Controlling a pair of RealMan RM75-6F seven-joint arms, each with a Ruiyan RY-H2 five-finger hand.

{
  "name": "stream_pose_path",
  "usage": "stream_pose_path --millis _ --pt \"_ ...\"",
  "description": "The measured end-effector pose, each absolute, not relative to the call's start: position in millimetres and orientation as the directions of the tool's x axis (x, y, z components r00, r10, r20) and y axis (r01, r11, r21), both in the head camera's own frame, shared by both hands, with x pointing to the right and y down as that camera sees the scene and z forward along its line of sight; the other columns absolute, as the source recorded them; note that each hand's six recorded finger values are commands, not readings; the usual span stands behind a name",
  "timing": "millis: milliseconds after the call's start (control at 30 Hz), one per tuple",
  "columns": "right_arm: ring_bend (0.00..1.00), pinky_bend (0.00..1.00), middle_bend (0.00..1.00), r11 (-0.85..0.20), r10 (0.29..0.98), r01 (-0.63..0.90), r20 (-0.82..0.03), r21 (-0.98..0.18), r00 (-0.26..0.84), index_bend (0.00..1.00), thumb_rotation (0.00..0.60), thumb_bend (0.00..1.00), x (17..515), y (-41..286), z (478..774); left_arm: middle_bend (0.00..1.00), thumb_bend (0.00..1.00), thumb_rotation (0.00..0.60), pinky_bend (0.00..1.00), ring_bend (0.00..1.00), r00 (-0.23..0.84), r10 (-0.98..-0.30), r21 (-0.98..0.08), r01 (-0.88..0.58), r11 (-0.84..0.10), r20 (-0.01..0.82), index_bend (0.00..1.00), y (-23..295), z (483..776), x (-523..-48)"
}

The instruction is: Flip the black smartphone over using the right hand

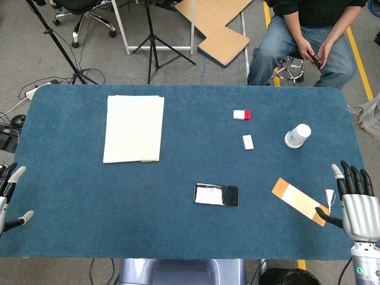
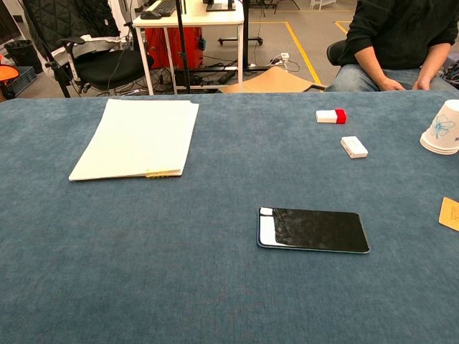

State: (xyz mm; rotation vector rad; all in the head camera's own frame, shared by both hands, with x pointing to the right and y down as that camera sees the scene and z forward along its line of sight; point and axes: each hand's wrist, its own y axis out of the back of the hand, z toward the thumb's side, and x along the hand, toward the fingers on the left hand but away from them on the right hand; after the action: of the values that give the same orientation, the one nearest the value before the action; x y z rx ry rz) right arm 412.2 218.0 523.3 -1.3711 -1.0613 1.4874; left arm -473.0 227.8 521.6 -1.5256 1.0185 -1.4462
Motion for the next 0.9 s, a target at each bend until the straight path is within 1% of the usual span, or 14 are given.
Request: stream_pose_path --millis 267,467,567,700,800,900 --pt "0.00 0.00 0.00 -0.305 0.952 -0.035 -0.303 -0.952 -0.053 0.02 0.600 0.00 410 219 526 0.00 0.00 0.600 0.00 0.00 0.027 -0.929 -0.928 -0.037 -0.370 0.369 0.00 228 522 -473" --pt "0.00 0.00 0.00 -0.343 0.939 -0.053 -0.343 -0.938 -0.012 0.02 0.600 0.00 398 217 540 0.00 0.00 0.600 0.00 0.00 0.015 -0.928 -0.928 -0.033 -0.372 0.372 0.00 227 523 -475" --pt "0.00 0.00 0.01 -0.373 0.924 -0.083 -0.378 -0.924 0.050 0.04 0.600 0.00 382 211 555 0.00 0.00 0.600 0.00 0.00 0.004 -0.925 -0.924 -0.023 -0.381 0.381 0.00 226 527 -476" --pt "0.00 0.00 0.03 -0.403 0.886 -0.138 -0.424 -0.905 0.188 0.05 0.600 0.00 344 198 577 0.00 0.00 0.600 0.00 0.00 -0.017 -0.922 -0.922 -0.015 -0.388 0.388 0.00 222 531 -478" --pt "0.00 0.00 0.04 -0.435 0.831 -0.153 -0.461 -0.887 0.311 0.06 0.600 0.00 304 188 596 0.00 0.00 0.600 0.00 0.00 -0.033 -0.921 -0.922 -0.010 -0.387 0.387 0.00 218 533 -480" --pt "0.00 0.00 0.04 -0.475 0.770 -0.162 -0.498 -0.865 0.398 0.06 0.600 0.00 269 179 614 0.00 0.00 0.600 0.00 0.00 -0.050 -0.917 -0.919 -0.003 -0.395 0.395 0.00 216 537 -483"
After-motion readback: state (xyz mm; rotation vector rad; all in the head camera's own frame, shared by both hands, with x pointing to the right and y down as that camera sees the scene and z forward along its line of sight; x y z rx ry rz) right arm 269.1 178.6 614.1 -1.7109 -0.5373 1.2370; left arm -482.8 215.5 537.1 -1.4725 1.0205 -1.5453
